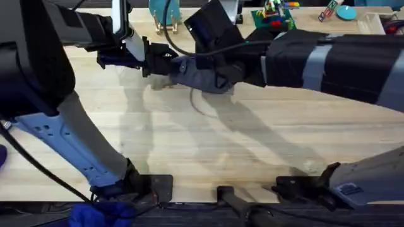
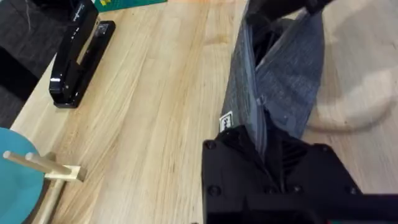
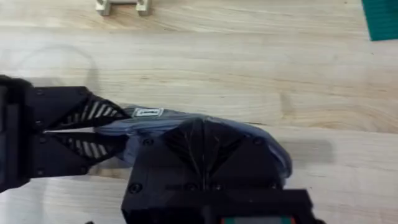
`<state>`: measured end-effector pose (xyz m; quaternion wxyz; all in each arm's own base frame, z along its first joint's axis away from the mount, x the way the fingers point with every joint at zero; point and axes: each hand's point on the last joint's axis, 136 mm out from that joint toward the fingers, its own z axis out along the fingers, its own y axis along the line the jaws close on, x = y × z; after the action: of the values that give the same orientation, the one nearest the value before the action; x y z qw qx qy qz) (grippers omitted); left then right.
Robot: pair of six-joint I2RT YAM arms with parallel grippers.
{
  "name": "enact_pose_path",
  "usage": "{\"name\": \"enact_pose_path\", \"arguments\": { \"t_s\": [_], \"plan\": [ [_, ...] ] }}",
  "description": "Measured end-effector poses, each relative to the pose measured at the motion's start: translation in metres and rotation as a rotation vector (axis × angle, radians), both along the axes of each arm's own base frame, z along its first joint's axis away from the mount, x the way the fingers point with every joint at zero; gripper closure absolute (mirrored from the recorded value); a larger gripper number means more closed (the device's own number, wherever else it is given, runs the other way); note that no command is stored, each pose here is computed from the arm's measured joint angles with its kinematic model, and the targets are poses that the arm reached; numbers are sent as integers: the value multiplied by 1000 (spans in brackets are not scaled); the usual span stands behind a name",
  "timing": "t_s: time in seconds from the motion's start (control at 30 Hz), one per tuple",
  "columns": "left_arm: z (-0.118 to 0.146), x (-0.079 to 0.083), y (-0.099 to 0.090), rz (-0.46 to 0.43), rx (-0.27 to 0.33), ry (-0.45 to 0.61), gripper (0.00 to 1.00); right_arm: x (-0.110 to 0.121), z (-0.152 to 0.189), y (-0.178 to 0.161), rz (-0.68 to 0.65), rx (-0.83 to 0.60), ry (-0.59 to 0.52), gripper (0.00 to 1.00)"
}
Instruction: Unzip the bag, pick up the pens from the table one at a time and place them inside, then zip the bag closed.
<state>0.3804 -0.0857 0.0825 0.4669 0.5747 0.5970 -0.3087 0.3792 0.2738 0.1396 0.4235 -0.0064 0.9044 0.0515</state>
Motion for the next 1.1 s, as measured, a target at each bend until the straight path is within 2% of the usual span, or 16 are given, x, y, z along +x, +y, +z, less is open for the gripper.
{"name": "enact_pose_path", "arguments": {
  "t_s": [0.1,0.4,0.63,0.67,0.73,0.87,0.9,0.93,1.1],
  "plan": [
    [0,0,0,0,0,0,959,2,3,-11,-29,-11,0,971],
    [0,0,0,0,0,0,959,3,42,-30,-91,9,-81,972],
    [0,0,0,0,0,0,959,2,45,-30,-93,5,-89,944],
    [0,0,0,0,0,0,959,1,45,-28,-90,6,-89,898],
    [0,0,0,0,0,0,959,0,45,-25,-84,10,-91,675],
    [0,0,0,0,0,0,959,-5,45,-19,-69,13,-92,142],
    [0,0,0,0,0,0,959,-6,45,-18,-64,11,-92,44],
    [0,0,0,0,0,0,959,-7,45,-16,-59,10,-92,15],
    [0,0,0,0,0,0,959,-14,46,-5,-29,14,-93,4]
  ]
}}
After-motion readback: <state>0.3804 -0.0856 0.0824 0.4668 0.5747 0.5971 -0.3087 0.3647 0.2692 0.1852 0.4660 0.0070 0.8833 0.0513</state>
